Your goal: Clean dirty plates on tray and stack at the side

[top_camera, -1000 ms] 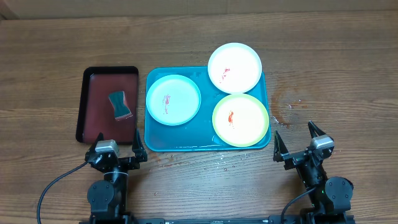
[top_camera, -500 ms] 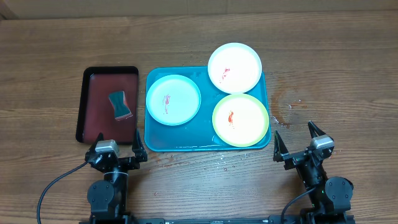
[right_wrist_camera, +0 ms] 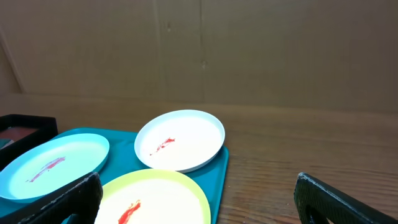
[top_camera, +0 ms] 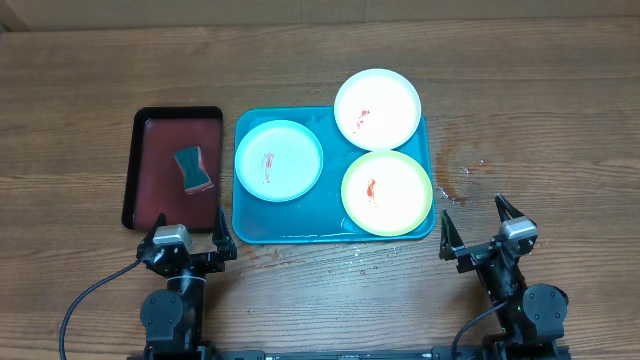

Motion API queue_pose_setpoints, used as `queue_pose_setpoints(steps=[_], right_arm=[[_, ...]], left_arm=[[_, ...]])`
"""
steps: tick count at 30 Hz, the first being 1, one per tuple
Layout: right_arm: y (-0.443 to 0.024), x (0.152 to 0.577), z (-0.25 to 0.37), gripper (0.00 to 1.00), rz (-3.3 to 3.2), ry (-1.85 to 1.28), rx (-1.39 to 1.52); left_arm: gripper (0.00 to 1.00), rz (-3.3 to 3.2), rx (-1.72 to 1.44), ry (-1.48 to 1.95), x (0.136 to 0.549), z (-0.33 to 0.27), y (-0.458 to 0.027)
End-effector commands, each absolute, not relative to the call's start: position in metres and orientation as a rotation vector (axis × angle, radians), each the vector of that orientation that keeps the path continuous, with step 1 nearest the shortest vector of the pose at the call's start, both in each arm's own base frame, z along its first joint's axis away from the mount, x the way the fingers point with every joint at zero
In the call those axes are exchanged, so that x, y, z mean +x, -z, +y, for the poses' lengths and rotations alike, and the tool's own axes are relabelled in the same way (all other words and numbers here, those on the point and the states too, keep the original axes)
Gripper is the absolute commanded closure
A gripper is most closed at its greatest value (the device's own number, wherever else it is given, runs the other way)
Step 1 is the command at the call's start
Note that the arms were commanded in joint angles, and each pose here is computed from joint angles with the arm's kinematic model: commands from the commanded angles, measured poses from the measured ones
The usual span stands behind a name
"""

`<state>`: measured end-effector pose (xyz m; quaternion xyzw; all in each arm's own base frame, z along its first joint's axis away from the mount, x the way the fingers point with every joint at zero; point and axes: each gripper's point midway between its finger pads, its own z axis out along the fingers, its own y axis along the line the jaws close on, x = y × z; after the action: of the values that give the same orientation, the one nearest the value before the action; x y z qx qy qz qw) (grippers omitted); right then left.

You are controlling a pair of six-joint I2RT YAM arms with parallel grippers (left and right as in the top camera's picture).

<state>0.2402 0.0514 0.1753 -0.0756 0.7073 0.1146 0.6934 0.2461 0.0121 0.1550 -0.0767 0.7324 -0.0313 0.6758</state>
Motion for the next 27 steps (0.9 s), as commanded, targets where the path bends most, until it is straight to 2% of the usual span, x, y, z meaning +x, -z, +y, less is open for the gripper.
queue_pose_setpoints(steps=[1,27], right_arm=[[-0.1742,0.2399,0.0524,0.0,1.571,-0.253,-0.179],[-0.1742,0.2399,0.0524,0.0,1.571,-0.252,-0.179]], left_arm=[[0.0,1.641,-0.152,0.067,0.2459,0.0105,-0.156],[0.0,1.637,-0.162,0.05,0.2458,0.0136,-0.1565]])
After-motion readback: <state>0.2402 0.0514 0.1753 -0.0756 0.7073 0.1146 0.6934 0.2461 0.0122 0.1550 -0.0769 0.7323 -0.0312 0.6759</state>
